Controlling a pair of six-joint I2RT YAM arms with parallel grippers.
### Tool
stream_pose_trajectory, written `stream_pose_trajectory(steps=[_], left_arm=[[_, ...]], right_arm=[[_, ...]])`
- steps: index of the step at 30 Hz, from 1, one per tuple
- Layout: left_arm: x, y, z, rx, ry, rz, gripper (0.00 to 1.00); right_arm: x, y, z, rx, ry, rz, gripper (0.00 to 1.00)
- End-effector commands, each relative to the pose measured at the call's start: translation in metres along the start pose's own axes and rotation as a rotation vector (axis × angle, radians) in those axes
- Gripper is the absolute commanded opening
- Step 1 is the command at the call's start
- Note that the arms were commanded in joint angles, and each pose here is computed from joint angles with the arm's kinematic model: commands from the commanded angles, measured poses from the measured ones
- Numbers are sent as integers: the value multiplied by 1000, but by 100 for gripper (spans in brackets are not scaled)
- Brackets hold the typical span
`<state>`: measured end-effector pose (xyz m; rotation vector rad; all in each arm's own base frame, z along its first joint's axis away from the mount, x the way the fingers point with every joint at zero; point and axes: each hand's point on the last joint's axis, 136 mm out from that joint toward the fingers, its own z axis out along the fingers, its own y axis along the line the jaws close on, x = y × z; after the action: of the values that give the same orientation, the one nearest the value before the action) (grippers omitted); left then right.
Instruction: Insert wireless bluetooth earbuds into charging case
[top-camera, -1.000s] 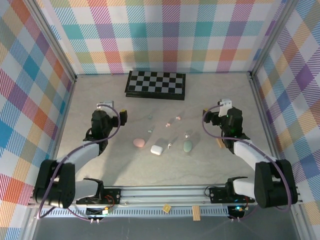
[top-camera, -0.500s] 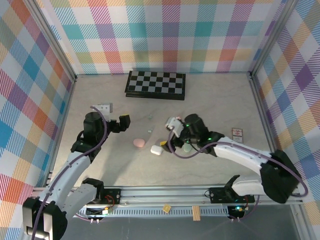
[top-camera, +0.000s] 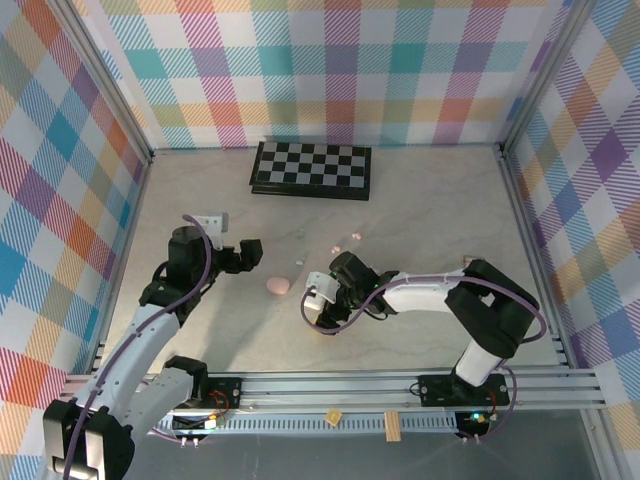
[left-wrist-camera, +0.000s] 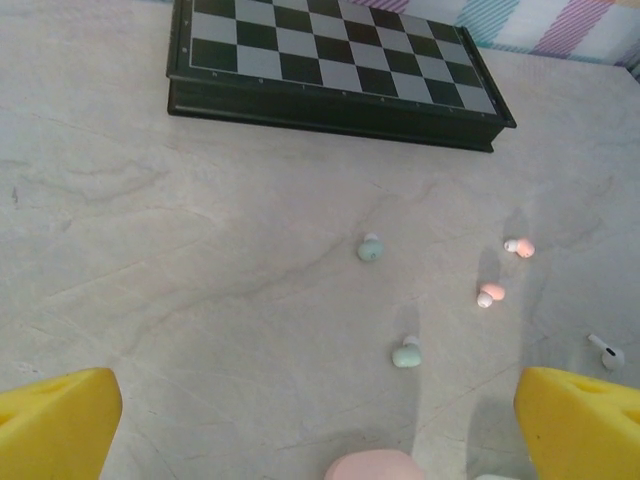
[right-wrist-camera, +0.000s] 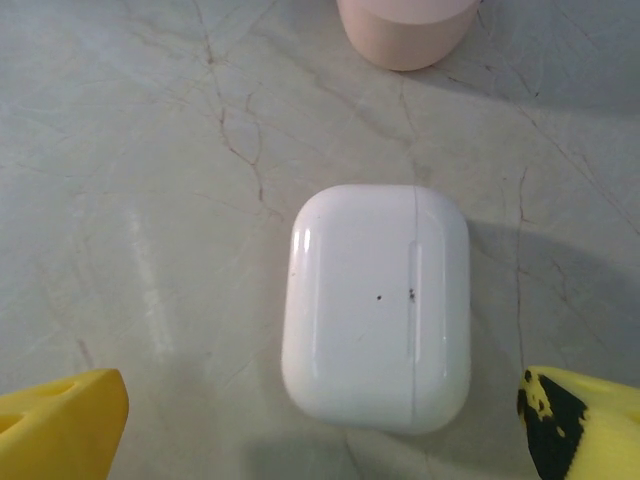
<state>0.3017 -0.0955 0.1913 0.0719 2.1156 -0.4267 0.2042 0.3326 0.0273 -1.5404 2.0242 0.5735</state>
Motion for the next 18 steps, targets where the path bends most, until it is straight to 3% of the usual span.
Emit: stream_pose_trajectory(steps=[1, 7, 16, 18], left_arm=[[-7, -10, -4, 38, 0, -5, 100], [-8, -10, -8, 32, -3, -2, 100], [-12, -11, -9, 29, -12, 5, 100], [-14, -9, -7, 18, -19, -6, 100]], right_arm=[[-14, -4, 7, 4, -29, -43, 96], [-12, -2, 20, -35, -14, -28, 85], [-4, -1, 16, -35, 34, -52, 50], [-5, -1, 14, -31, 33, -62, 45]])
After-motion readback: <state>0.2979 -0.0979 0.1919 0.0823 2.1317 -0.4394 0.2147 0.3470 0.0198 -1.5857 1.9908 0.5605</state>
